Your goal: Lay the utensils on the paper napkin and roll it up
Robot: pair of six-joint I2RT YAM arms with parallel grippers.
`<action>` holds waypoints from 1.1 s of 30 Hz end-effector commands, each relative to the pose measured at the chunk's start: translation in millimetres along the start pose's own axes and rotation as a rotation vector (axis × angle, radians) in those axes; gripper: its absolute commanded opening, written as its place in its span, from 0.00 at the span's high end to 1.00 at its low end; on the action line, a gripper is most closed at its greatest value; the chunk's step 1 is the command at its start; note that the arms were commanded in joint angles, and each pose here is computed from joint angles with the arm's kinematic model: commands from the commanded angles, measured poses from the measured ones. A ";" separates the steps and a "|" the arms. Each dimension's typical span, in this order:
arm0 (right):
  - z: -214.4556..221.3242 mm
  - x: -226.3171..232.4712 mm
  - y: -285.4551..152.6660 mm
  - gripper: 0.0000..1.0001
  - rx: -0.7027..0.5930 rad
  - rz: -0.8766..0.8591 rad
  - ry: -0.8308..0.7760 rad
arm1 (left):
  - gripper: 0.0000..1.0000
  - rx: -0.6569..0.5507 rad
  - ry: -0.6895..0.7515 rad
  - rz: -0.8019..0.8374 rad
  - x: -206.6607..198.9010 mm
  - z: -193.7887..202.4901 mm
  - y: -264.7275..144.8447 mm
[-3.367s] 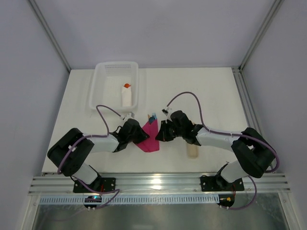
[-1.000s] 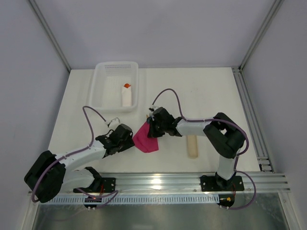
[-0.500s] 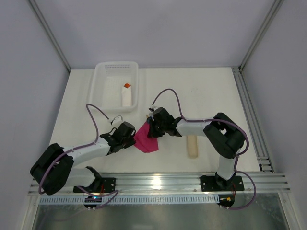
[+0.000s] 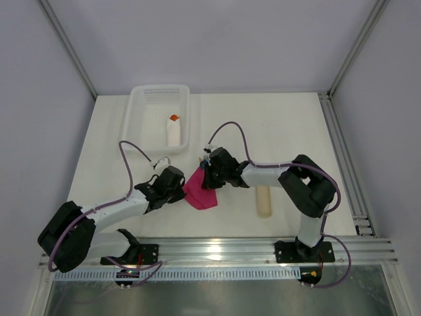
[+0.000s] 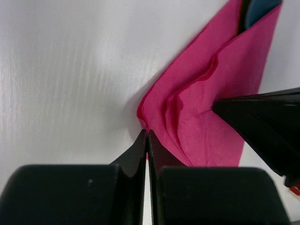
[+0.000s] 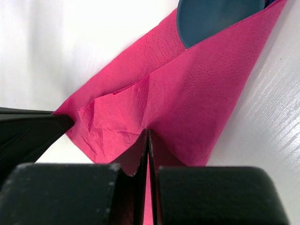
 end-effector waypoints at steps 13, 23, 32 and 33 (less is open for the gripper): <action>25.7 -14.7 3.8 0.96 0.076 0.100 -0.014 | 1.00 -0.004 0.038 0.269 -68.5 -13.9 -23.5; 17.7 4.2 -23.3 0.96 0.018 0.035 -0.015 | 1.00 0.009 0.068 0.283 -84.1 -7.0 -20.3; 36.6 9.2 -34.4 0.96 0.036 0.015 -0.007 | 1.00 0.039 0.099 0.329 -91.8 0.7 -20.7; 35.5 10.5 -35.4 0.96 0.032 0.008 -0.006 | 1.00 0.041 0.104 0.327 -91.3 1.2 -20.0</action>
Point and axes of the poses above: each gripper's point midway between its finger pads, its own y axis out along the fingers, its own x axis along the line the jaws close on, z = x × y, the point moved 5 cm from there along -y, back along the fingers, and after that the axes turned 12 degrees about -y, right-handed, at the moved point
